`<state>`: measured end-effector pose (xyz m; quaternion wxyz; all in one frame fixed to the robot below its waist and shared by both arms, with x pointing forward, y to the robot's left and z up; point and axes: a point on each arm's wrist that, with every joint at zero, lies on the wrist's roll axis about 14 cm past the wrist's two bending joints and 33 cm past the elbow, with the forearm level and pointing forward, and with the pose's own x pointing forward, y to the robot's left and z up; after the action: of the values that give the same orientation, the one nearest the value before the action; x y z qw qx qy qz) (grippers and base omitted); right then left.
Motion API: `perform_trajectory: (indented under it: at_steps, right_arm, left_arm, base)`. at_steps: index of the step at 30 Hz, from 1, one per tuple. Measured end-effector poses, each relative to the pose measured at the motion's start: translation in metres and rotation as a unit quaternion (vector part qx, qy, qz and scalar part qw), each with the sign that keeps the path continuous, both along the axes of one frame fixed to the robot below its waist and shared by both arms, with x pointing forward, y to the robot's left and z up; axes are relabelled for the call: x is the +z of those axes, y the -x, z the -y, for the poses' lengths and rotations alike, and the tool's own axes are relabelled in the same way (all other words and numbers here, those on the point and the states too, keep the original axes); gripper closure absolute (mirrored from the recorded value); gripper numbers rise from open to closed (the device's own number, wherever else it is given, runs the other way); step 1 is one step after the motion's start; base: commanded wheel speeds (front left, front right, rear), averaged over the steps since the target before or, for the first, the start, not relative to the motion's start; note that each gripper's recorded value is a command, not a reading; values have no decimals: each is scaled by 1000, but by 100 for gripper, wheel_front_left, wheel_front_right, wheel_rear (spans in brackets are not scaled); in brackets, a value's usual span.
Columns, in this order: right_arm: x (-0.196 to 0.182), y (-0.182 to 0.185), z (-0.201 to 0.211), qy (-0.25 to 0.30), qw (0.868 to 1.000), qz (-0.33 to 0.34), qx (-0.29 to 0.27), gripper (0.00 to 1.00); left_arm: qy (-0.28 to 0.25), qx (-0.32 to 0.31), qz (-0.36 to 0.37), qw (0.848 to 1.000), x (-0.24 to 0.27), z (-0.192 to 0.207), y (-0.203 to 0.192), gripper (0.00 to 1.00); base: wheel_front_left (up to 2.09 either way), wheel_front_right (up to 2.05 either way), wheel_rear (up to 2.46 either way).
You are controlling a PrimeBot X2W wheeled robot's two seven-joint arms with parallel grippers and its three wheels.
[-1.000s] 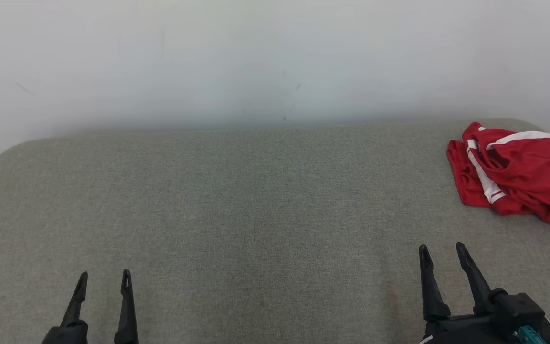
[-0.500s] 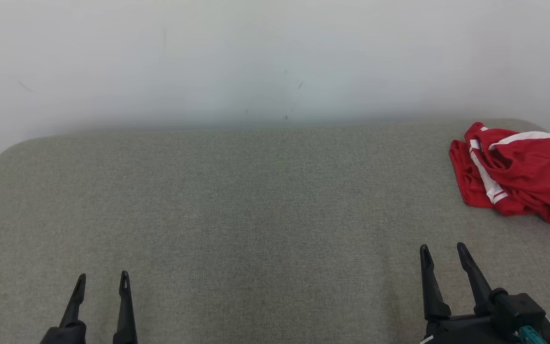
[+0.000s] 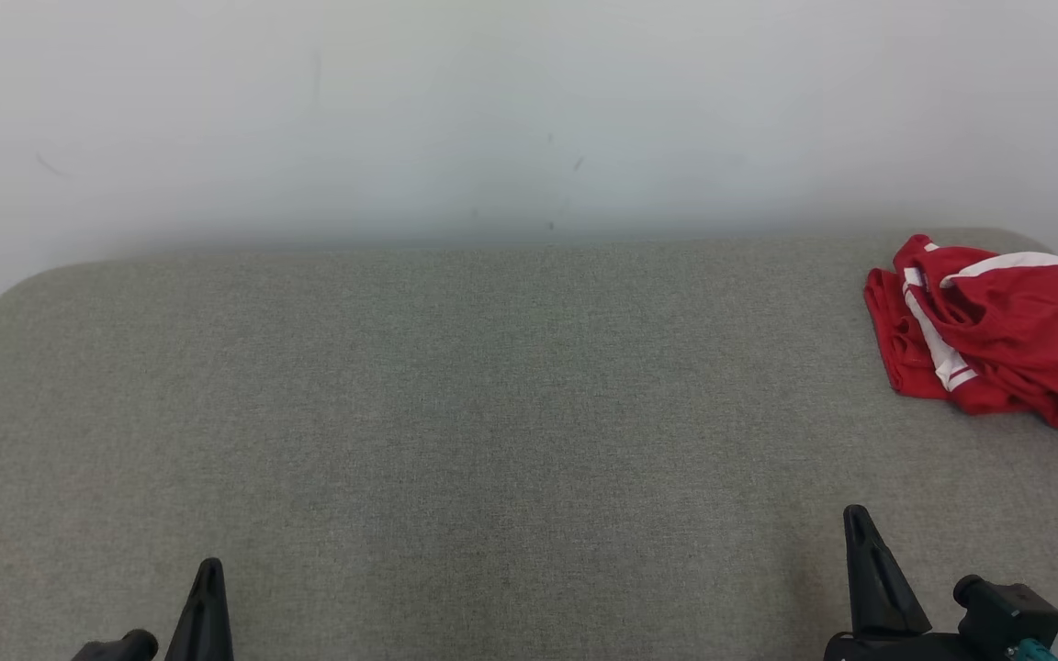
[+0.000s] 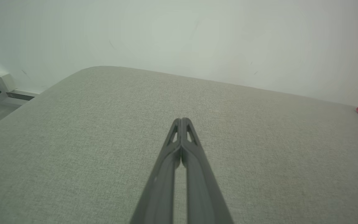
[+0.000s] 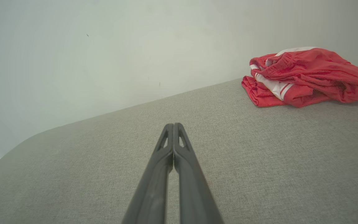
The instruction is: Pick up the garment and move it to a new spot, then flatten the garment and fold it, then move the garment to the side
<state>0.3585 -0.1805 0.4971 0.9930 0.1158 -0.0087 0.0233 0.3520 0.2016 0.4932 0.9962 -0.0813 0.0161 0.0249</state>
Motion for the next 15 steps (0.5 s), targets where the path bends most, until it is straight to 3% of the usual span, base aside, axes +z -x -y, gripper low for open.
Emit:
perform_trajectory:
  at_steps: [15]
  right_arm:
    - [-3, -5, 8, -130, 991, -18, -20, 100]
  left_arm:
    - [139, 17, -27, 990, -9, -4, -5, 100]
  base:
    - [0, 0, 0]
